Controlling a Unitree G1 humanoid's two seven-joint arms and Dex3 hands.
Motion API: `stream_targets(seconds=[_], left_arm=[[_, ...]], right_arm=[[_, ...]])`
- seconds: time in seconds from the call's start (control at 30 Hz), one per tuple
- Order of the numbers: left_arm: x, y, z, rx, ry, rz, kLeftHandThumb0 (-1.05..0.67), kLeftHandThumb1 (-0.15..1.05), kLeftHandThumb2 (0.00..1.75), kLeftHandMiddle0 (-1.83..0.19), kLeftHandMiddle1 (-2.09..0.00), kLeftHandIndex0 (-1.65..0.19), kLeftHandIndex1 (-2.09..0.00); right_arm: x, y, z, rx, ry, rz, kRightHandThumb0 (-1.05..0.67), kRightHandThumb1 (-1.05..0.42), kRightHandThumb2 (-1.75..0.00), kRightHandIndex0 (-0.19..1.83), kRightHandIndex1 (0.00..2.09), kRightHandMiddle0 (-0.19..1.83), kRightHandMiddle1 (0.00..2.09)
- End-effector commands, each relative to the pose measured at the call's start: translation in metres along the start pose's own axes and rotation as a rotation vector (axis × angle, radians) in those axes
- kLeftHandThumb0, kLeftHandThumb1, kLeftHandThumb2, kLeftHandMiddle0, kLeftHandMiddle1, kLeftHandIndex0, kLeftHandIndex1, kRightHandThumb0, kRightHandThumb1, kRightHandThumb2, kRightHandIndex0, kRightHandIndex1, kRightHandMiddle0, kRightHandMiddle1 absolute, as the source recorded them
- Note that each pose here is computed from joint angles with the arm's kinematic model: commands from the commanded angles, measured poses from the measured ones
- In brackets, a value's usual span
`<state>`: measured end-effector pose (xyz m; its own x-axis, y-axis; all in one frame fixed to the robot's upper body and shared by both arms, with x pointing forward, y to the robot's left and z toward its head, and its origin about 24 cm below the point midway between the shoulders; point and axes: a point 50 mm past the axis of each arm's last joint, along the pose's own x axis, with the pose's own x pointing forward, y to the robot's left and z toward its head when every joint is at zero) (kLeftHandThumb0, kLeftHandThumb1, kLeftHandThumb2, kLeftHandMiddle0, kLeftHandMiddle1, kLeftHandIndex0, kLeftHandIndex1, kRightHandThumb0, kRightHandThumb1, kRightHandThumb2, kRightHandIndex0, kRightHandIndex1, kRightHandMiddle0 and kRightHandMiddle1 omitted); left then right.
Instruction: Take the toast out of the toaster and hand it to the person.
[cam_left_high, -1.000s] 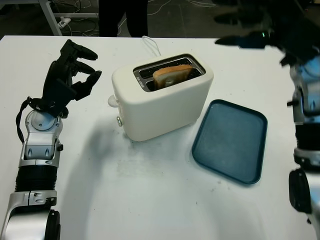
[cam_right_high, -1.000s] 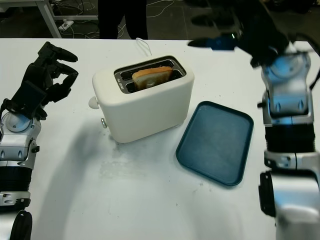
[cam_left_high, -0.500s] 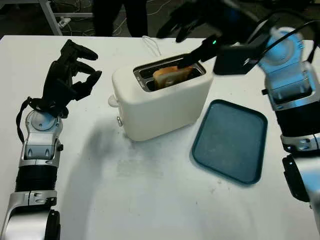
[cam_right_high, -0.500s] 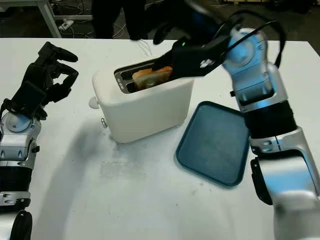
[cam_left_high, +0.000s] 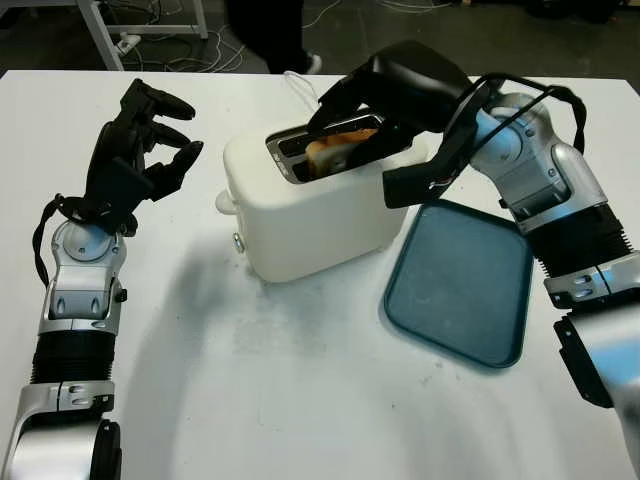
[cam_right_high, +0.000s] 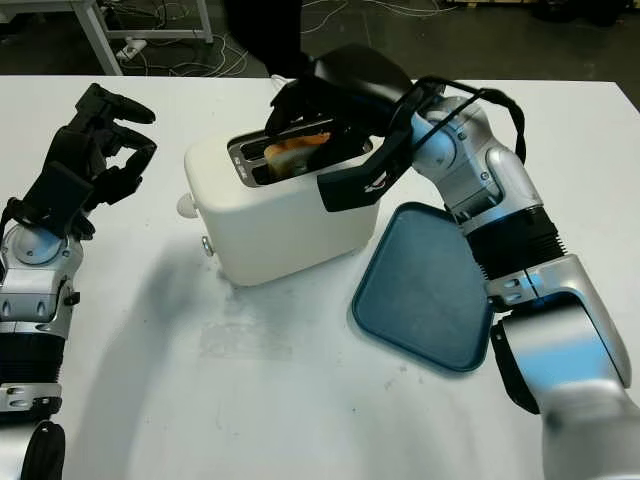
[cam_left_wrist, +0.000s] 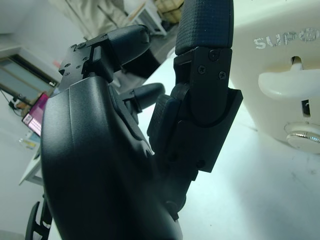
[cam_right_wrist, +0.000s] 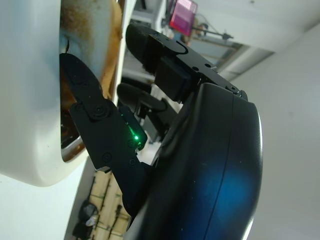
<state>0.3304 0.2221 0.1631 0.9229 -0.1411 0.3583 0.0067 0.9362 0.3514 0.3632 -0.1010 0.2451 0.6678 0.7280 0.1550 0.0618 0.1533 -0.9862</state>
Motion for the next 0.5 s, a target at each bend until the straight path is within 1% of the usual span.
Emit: stream_targets(seconds=[0.0, 0.1, 0.3, 0.37, 0.4, 0.43, 0.47], left_arm=[[-0.0012, -0.0005, -0.0006, 0.001, -0.006, -0.005, -1.05, 0.92, 0.33, 0.00, -1.67, 0.00, -1.59], [-0.0012, -0.0011, -0.0013, 0.000, -0.007, -0.008, -1.05, 0.92, 0.33, 0.00, -1.67, 0.00, -1.59], [-0.0008, -0.0014, -0.0019, 0.005, -0.011, -0.008, -1.05, 0.92, 0.32, 0.00, -1.67, 0.00, -1.59], [-0.0008, -0.0015, -0.0022, 0.000, -0.011, -0.007, -1.05, 0.92, 0.32, 0.00, -1.67, 0.00, -1.59], [-0.0008, -0.0014, -0.0022, 0.004, -0.013, -0.008, -1.05, 0.92, 0.32, 0.00, -1.67, 0.00, -1.59], [-0.0008, -0.0013, -0.0022, 0.006, -0.014, -0.008, -1.05, 0.92, 0.32, 0.00, -1.67, 0.00, -1.59], [-0.0009, -0.0012, -0.0022, 0.007, -0.013, -0.009, -1.05, 0.92, 0.32, 0.00, -1.67, 0.00, -1.59]], right_arm=[[0.0011, -0.0016, -0.0007, -0.024, -0.002, 0.005, -0.26, -0.59, -0.01, 0.80, 0.51, 0.98, 0.10], [0.0015, -0.0010, -0.0021, -0.034, 0.008, 0.020, -0.25, -0.61, -0.01, 0.79, 0.51, 0.97, 0.08], [0.0011, 0.0031, -0.0026, -0.016, -0.010, 0.032, -0.28, -0.62, -0.01, 0.82, 0.51, 1.01, 0.09], [0.0010, 0.0029, -0.0022, -0.020, -0.018, 0.029, -0.30, -0.62, -0.01, 0.92, 0.57, 1.08, 0.12], [0.0011, 0.0028, -0.0021, -0.028, -0.017, 0.027, -0.32, -0.63, -0.01, 0.98, 0.64, 1.12, 0.13], [0.0013, 0.0027, -0.0022, -0.036, -0.008, 0.029, -0.36, -0.63, 0.00, 0.99, 0.83, 1.18, 0.17], [0.0015, 0.0028, -0.0023, -0.042, 0.001, 0.031, -0.39, -0.65, 0.00, 0.97, 1.10, 1.21, 0.27]])
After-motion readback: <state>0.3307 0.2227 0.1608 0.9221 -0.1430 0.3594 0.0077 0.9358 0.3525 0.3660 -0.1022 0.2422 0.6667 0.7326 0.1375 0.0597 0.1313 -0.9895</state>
